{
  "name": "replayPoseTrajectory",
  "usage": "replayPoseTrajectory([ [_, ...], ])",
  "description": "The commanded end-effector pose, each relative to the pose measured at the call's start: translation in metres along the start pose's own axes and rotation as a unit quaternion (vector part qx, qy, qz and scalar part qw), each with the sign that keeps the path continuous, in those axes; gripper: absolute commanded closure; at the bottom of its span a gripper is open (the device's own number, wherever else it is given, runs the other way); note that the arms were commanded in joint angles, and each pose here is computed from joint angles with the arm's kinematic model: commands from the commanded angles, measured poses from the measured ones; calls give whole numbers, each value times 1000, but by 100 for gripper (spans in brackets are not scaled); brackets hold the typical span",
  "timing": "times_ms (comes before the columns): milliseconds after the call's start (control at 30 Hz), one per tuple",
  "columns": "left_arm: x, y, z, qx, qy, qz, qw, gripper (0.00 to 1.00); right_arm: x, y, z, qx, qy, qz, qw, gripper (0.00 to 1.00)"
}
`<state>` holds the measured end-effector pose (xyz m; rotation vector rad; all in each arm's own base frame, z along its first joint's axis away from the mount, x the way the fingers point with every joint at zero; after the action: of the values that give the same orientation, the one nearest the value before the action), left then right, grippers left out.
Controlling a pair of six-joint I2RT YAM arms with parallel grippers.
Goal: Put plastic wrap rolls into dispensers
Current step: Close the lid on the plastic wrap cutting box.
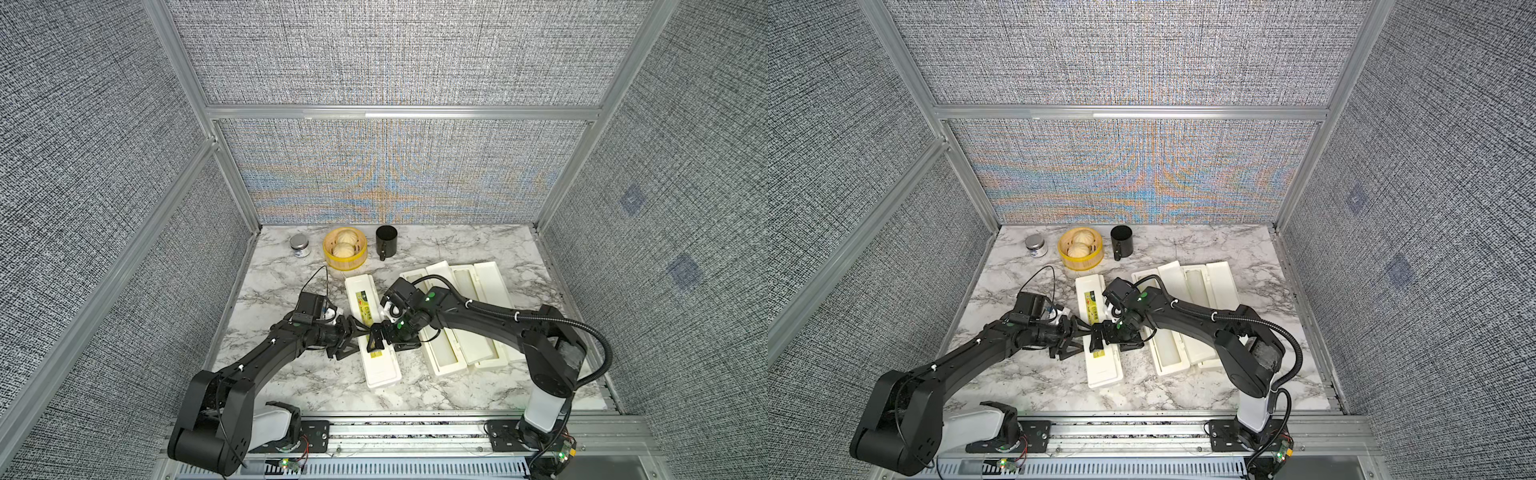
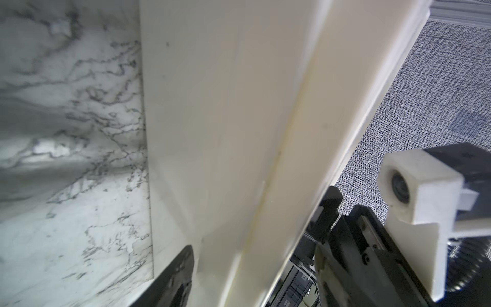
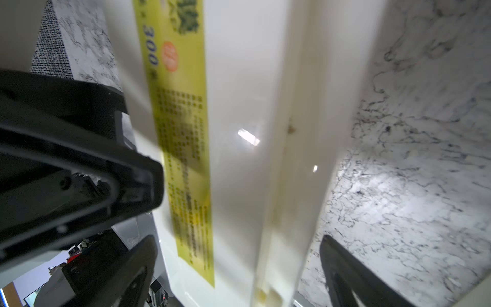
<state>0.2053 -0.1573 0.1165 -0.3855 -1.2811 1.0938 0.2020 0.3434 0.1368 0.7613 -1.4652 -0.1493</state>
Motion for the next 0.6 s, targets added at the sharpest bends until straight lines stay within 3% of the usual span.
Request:
replayPoseTrajectory([
  [0,-2,6,0,-8,-2,-7,1000,30,-1,-9,9,0,14,25,1000,1],
  [367,-12,28,2,8,7,-11,1000,30,-24,-14,27,-12,47,-25,999,2],
  [567,-15,41,3,22,7,-21,1000,30,-30,-13,25,-20,40,-53,998,7],
])
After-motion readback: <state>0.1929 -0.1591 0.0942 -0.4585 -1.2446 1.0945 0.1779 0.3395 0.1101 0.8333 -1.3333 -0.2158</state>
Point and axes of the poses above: each gripper's point midway between its finger pads, its own x axis back along the fingers, its own y axis along the line the jaws close on, z = x × y, the point moved 5 cm from there along x, back along the fingers, and after that the axes turned 5 degrees about x, right-handed, at the moved point
